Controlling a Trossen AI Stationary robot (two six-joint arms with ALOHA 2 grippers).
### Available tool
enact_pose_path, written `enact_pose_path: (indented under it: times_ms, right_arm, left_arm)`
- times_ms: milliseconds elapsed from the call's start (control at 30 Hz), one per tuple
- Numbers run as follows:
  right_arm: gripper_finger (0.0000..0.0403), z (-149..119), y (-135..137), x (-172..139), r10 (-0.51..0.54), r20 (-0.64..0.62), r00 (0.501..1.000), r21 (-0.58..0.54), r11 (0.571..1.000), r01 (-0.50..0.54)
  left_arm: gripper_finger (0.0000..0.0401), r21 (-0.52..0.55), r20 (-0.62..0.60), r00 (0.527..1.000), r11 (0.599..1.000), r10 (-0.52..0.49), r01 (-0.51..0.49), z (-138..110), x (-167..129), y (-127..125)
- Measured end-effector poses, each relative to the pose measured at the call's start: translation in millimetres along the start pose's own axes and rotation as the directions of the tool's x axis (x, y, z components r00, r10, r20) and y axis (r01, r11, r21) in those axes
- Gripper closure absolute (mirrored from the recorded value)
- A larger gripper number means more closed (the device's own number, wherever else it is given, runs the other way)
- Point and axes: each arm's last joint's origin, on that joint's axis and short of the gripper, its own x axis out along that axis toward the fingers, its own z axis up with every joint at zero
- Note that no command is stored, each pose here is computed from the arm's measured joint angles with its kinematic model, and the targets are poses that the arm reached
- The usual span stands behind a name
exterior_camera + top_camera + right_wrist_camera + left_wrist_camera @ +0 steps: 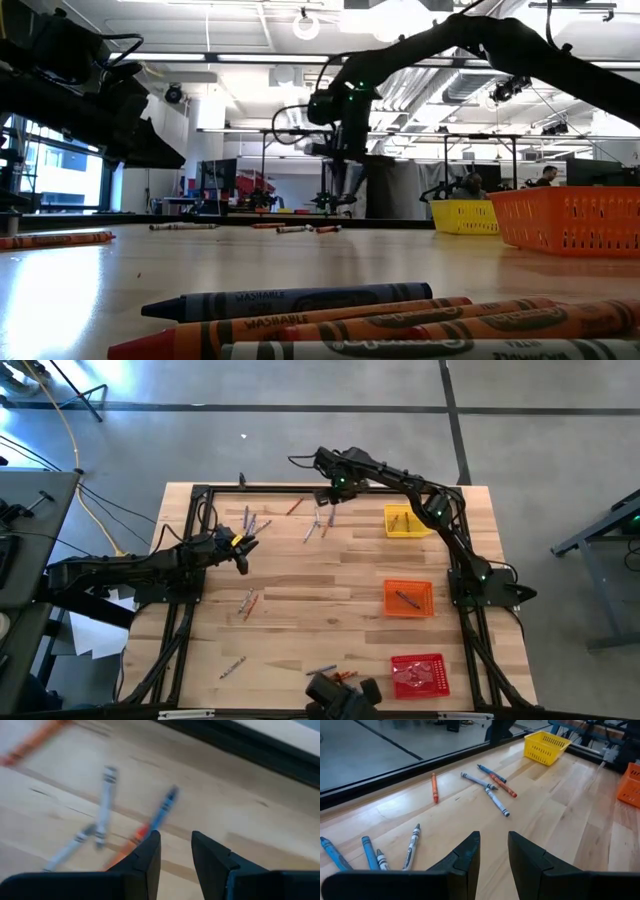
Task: Sort crayons
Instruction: Put the blue crayon into the orange bin
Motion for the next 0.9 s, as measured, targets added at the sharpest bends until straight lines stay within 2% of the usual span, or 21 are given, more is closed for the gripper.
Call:
enact_pose_path:
  times_ms: [133,333,467,900]
  right_arm:
    - [0.0298,-3,-1,9,-0.015,-0.015,1.0,0.016,1.0,0.015]
    - [0.0296,-1,3,28,0.077,0.001,0.997,0.037,0.996,-0.077]
    - [0.0296,-5,1,40,0.085,-0.028,0.996,0.046,0.995,-0.084]
    - [0.0296,-3,1,55,0.125,-0.025,0.992,0.047,0.991,-0.123]
  left_arm:
    - [0.0314,0.0,-0.001,1.0,1.0,0.0,0.0,0,0,0]
    - [0.0314,0.0,0.0,1.0,1.0,0.0,0.0,0,0,0]
    - [0.0314,0.0,0.0,1.0,1.0,0.0,0.0,0,0,0]
    - [0.0314,-0.001,0.001,1.0,1.0,-0.001,0.001,0,0,0]
